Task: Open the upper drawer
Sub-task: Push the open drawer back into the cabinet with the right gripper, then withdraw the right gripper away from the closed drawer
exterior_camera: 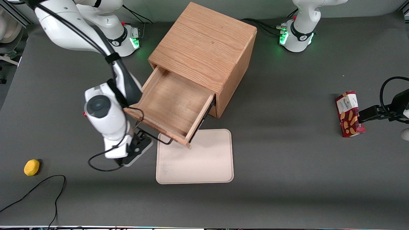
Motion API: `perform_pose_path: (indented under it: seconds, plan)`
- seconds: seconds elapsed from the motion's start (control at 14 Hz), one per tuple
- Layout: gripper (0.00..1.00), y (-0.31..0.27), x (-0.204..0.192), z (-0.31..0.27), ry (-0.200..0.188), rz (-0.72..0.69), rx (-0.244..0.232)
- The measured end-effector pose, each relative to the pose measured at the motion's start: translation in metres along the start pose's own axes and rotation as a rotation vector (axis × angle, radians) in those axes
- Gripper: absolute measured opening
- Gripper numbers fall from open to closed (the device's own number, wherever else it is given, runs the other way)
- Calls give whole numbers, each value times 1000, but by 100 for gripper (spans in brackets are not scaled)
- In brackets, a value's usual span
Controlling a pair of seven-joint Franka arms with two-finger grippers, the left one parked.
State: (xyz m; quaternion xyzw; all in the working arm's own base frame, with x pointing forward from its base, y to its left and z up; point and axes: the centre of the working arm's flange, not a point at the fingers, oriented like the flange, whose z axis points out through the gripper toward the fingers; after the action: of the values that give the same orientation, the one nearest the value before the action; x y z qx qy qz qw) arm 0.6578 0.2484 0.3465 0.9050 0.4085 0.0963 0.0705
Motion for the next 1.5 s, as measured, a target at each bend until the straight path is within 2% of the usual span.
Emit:
perform_pose_path:
  seconds: [0.29, 0.71, 0.86, 1.07, 1.29, 1.5]
  plan:
    - [100, -68, 21, -10, -56, 35, 45]
    - [100, -168, 30, -61, -120, 98, 96]
    - [100, -193, 30, -71, -134, 132, 96]
    - [100, -194, 28, -76, -150, 205, 78]
    - [100, -196, 26, -83, -169, 348, 56]
    - [100, -208, 31, -111, -138, 655, 37]
